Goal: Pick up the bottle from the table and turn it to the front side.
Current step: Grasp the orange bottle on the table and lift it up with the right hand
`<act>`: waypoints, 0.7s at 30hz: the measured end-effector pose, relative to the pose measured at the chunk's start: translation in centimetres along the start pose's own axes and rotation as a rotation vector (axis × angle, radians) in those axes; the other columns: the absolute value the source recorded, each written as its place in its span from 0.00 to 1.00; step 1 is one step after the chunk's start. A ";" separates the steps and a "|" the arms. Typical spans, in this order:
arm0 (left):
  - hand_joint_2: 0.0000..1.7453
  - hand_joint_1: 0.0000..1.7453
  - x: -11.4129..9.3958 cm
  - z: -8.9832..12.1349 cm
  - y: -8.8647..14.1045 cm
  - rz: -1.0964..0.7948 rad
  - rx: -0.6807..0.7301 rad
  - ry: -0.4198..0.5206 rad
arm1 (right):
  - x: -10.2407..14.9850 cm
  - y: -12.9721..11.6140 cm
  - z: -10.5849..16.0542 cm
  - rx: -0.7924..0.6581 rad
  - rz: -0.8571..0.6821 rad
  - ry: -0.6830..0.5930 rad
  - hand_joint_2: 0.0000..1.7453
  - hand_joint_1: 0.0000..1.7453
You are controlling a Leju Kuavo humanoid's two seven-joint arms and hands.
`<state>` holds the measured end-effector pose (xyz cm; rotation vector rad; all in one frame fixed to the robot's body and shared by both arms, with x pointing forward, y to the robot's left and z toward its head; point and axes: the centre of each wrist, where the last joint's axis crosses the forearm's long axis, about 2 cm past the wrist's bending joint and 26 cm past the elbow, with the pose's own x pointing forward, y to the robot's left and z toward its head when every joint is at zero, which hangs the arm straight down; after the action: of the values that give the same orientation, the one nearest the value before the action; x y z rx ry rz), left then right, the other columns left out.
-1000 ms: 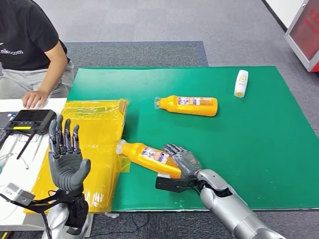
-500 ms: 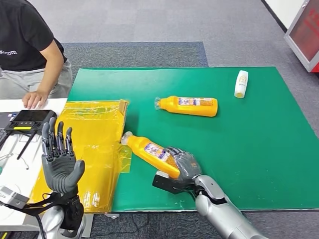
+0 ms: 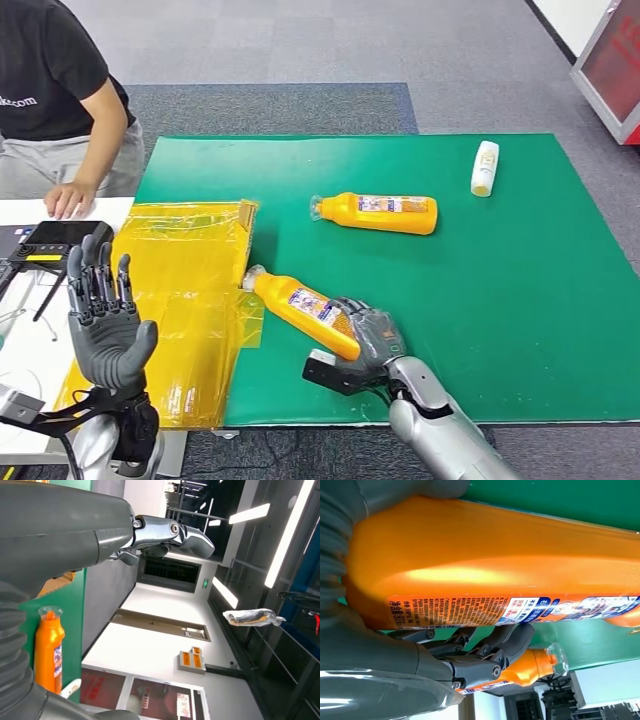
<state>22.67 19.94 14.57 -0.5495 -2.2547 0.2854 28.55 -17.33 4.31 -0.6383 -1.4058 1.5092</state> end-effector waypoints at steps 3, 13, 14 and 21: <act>1.00 0.00 0.0 0.0 0.0 0.000 0.000 0.000 | 0.1 0.0 0.0 -0.003 0.012 0.006 1.00 0.90; 1.00 0.00 0.1 0.2 0.3 -0.012 0.003 0.014 | 0.5 0.0 -0.2 -0.001 0.079 0.022 1.00 0.31; 1.00 0.00 0.1 0.2 0.3 -0.014 0.002 0.016 | 0.6 -0.1 -0.3 0.004 0.095 0.026 1.00 0.11; 1.00 0.00 0.1 0.1 0.3 -0.033 -0.007 0.026 | 1.3 -2.2 -3.3 0.167 0.245 0.073 1.00 0.00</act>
<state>22.67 20.29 14.45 -0.5171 -2.2379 0.2522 31.50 -14.91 6.01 -0.7741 -1.1640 1.7559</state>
